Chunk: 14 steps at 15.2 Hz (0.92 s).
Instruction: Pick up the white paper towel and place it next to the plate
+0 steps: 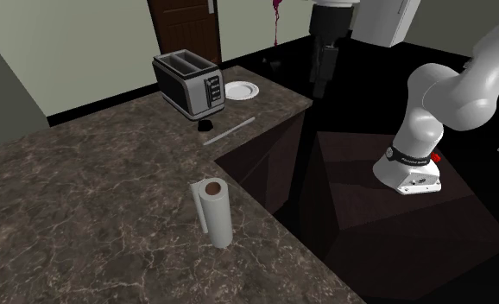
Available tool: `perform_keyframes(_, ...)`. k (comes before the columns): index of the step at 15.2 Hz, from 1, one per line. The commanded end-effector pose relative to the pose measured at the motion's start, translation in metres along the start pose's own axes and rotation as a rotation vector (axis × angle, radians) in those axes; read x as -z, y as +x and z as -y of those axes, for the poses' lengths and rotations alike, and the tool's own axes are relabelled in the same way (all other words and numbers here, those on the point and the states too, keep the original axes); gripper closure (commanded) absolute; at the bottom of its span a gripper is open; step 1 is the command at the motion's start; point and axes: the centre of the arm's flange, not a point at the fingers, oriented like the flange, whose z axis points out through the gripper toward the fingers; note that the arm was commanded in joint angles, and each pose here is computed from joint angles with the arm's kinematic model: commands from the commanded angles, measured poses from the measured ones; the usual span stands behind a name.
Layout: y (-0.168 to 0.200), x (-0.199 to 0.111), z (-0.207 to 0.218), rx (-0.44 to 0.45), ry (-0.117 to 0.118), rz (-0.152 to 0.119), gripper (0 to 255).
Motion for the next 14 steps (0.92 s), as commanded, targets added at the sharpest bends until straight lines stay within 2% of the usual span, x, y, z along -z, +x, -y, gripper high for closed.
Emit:
perform_keyframes(1,0.015,-0.012,0.017,-0.006,0.004,-0.007,0)
perform_keyframes(14,0.107,-0.083,0.136,-0.038,0.025,-0.048,0)
